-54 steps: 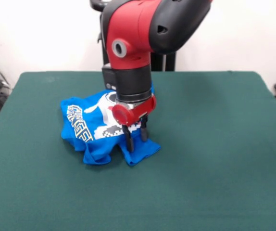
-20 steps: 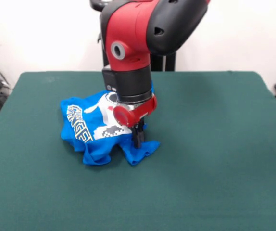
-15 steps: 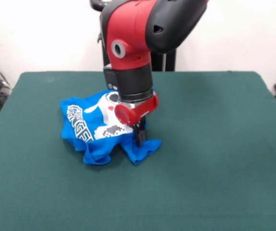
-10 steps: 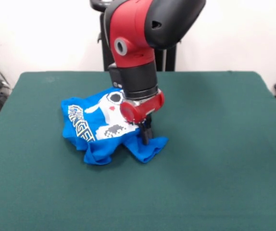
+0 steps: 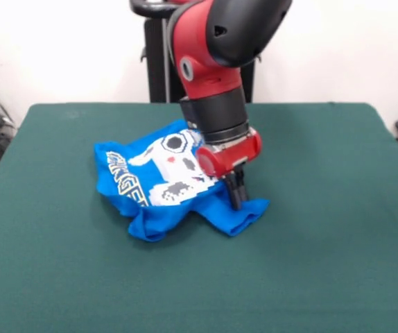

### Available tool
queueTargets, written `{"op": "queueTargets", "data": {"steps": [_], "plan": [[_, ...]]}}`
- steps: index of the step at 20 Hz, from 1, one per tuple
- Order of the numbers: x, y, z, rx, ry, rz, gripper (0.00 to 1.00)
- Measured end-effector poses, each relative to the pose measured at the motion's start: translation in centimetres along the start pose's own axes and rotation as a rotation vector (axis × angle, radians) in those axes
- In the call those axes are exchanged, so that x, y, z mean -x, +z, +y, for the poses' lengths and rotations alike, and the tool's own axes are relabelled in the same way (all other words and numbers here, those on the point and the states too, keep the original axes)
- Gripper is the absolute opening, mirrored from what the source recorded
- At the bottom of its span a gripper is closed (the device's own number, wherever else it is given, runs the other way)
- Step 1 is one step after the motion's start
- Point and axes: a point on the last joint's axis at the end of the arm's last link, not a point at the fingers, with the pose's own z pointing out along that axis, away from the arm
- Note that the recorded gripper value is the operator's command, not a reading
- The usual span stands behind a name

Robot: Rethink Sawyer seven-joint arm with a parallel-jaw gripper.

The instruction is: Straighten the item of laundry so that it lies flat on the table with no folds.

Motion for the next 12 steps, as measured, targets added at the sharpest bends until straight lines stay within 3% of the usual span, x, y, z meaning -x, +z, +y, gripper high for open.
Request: {"op": "queueTargets", "data": {"steps": [12], "plan": [[1.4,1.0,2.0,-0.051,0.102,-0.112,0.00]]}}
